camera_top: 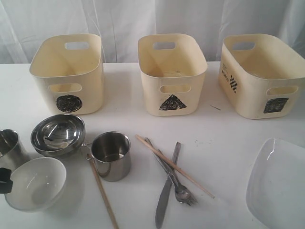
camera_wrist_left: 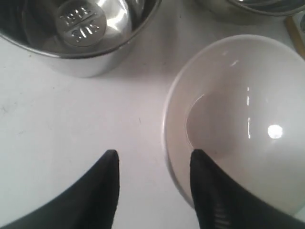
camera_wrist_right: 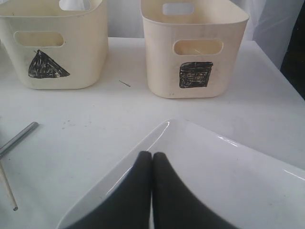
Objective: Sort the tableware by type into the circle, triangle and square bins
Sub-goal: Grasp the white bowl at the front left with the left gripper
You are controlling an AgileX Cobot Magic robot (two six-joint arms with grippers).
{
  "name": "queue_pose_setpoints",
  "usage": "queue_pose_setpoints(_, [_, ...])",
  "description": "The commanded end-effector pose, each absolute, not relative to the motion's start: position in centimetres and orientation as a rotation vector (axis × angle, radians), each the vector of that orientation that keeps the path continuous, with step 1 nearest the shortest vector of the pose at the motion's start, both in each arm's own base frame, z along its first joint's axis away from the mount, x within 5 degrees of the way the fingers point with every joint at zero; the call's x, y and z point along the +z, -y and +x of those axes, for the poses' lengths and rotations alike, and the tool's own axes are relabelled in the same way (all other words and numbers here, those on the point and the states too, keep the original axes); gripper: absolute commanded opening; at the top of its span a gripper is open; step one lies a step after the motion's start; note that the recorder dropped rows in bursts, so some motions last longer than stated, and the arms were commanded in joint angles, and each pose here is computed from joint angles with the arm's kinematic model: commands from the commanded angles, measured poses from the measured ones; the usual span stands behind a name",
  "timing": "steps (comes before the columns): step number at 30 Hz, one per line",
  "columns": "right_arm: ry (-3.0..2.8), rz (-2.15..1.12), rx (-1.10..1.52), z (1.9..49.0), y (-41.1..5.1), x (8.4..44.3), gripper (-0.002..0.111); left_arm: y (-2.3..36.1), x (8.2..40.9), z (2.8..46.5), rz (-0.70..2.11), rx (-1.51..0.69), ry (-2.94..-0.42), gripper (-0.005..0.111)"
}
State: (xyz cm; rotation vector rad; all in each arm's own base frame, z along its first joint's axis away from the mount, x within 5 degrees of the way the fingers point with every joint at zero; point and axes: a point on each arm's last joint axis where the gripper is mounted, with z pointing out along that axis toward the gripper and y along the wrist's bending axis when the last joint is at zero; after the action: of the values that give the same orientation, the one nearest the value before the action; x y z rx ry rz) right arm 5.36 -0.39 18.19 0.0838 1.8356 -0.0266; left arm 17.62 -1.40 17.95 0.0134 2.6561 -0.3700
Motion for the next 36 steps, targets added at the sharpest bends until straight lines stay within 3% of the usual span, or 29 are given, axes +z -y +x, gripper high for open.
queue_pose_setpoints(1, [-1.831, 0.082, -0.026, 5.3, 0.4, 18.2, 0.0, 1.3, 18.0, 18.0, -0.085, -0.372, -2.599, 0.051])
queue_pose_setpoints(6, [-1.831, 0.082, -0.026, 5.3, 0.4, 18.2, 0.0, 1.3, 17.9, 18.7, -0.238, -0.419, -2.553, 0.051])
queue_pose_setpoints(13, [-1.831, 0.082, -0.026, 5.3, 0.4, 18.2, 0.0, 2.0, 16.2, 18.4, -0.224, -0.524, -2.7, 0.051])
queue_pose_setpoints(25, [-1.831, 0.082, -0.026, 5.3, 0.4, 18.2, 0.0, 1.5, 14.4, 19.2, -0.283, -0.468, -2.747, 0.049])
queue_pose_setpoints(28, [-1.831, 0.082, -0.026, 5.3, 0.4, 18.2, 0.0, 1.5, 14.4, 19.2, -0.284, -0.465, -2.745, 0.036])
queue_pose_setpoints(33, [-1.831, 0.082, -0.026, 5.3, 0.4, 18.2, 0.0, 1.4, 14.4, 19.3, -0.283, -0.458, -2.742, 0.0])
queue_pose_setpoints(36, [-1.831, 0.082, -0.026, 5.3, 0.4, 18.2, 0.0, 1.4, 14.4, 19.3, -0.216, -0.436, -2.742, 0.0])
